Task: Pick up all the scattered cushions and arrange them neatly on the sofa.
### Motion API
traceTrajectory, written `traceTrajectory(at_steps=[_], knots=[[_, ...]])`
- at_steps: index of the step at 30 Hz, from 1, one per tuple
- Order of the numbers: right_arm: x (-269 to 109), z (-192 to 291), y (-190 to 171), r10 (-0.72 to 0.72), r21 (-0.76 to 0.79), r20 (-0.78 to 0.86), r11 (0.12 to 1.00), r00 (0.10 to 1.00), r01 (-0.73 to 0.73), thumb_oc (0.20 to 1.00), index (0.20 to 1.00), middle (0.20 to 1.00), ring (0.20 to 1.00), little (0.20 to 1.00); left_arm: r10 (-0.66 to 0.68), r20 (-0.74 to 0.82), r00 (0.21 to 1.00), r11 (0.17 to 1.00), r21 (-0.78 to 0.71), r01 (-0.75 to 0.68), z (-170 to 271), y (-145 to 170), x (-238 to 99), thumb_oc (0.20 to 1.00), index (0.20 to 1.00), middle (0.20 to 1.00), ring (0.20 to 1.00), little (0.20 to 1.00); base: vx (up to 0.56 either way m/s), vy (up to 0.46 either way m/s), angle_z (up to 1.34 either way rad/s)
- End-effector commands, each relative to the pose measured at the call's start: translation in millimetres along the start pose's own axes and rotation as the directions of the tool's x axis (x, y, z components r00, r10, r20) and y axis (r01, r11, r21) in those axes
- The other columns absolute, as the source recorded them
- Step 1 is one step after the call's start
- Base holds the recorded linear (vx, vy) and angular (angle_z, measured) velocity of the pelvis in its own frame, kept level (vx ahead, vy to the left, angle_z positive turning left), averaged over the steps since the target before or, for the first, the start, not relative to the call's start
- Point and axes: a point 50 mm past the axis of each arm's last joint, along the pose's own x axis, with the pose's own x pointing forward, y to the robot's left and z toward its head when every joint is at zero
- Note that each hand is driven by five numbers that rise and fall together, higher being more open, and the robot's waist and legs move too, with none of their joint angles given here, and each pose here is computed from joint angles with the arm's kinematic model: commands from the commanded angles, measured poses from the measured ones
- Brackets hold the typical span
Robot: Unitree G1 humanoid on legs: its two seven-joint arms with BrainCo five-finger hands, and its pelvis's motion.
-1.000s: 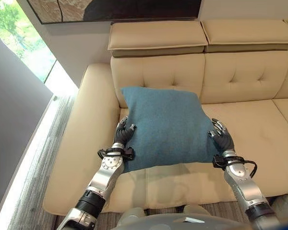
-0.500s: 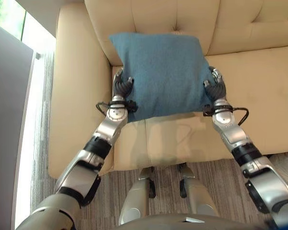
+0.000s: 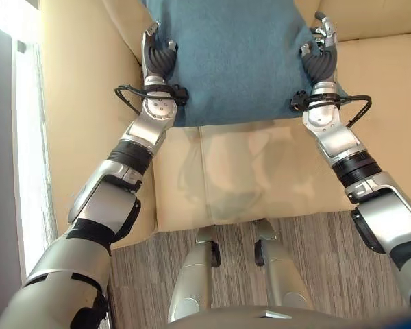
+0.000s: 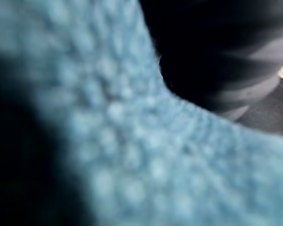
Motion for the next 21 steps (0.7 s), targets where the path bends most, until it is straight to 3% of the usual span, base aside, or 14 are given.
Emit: traceTrajectory(at_steps=[1, 9, 12, 21], knots=[[15, 106, 3, -0.128, 0.178, 0.452, 0.983, 0.883, 0.052, 0.200, 0.200, 0.200, 0.200, 0.200, 0.040, 0.396, 0.918, 0.987, -0.161, 0.026, 93, -27, 2, 0.200, 0.200, 0.200, 0.200, 0.200, 0.04, -0.016, -0.01], [-15, 112, -1, -0.119, 0.207, 0.534, 0.978, 0.837, 0.007, 0.200, 0.200, 0.200, 0.200, 0.200, 0.116, 0.499, 0.859, 0.953, -0.300, 0.045, 111, -21, -34, 0.200, 0.200, 0.200, 0.200, 0.200, 0.03, 0.003, 0.01], [-33, 119, -10, -0.156, 0.283, 0.566, 0.959, 0.810, -0.012, 0.200, 0.200, 0.200, 0.200, 0.200, 0.173, 0.565, 0.807, 0.922, -0.381, 0.069, 128, -14, -53, 0.200, 0.200, 0.200, 0.200, 0.200, 0.01, 0.006, 0.00], [-61, 128, -25, -0.220, 0.378, 0.610, 0.925, 0.761, -0.035, 0.200, 0.200, 0.200, 0.200, 0.200, 0.220, 0.682, 0.697, 0.912, -0.398, 0.101, 149, -4, -79, 0.200, 0.200, 0.200, 0.200, 0.200, 0.00, 0.000, 0.00]])
